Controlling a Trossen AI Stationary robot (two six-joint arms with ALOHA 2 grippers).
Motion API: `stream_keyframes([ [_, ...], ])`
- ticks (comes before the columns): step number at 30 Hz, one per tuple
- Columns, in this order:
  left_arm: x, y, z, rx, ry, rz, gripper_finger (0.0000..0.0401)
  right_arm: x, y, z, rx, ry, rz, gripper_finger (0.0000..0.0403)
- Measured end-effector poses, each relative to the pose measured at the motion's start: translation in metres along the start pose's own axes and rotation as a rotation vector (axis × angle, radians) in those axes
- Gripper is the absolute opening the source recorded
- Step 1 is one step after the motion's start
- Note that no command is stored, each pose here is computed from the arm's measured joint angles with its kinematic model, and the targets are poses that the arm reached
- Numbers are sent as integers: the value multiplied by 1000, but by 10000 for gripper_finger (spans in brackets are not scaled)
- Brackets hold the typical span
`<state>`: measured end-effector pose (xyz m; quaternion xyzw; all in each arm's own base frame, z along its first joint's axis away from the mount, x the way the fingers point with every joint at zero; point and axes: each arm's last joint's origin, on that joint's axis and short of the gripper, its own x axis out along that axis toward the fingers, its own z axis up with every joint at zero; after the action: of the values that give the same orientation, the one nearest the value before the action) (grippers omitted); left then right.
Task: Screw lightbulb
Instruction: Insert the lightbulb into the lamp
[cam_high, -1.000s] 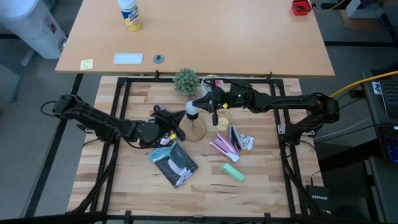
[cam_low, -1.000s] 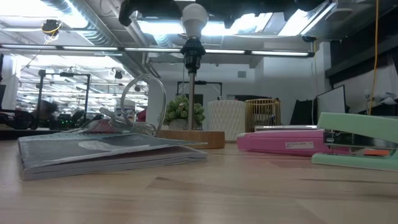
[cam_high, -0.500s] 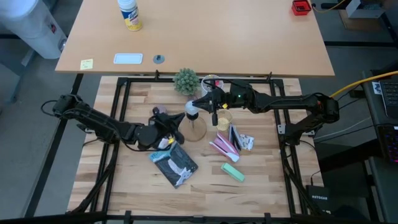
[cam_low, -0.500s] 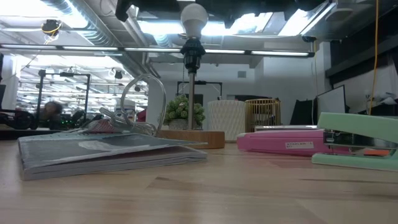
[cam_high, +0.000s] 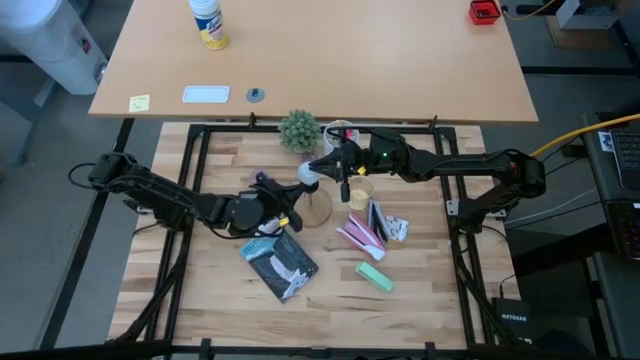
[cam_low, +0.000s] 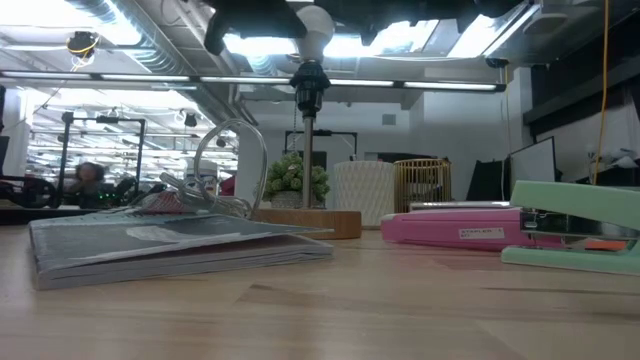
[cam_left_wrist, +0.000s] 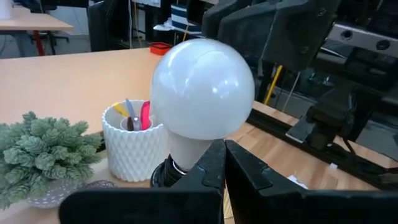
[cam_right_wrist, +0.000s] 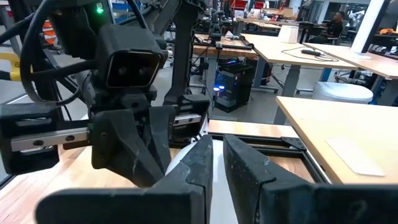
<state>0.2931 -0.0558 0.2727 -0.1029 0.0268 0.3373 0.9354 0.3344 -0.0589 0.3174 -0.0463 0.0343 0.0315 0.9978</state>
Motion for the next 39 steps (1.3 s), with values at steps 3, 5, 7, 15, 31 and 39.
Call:
stream_keyframes([
  [3,0,0,1,1,-10,6,1,0,0,0,0,0,0,44],
  [5,-1,-1,3,10,-24,12,1,0,0,0,0,0,-1,44],
  [7,-1,-1,5,16,-39,17,1,0,0,0,0,1,-3,44],
  [15,-1,0,8,21,-65,56,1,0,0,-1,4,15,-4,44],
  [31,-2,3,8,58,-88,160,1,0,0,-2,32,24,13,44],
  [39,2,8,10,91,-100,233,1,0,1,-2,41,23,36,44],
])
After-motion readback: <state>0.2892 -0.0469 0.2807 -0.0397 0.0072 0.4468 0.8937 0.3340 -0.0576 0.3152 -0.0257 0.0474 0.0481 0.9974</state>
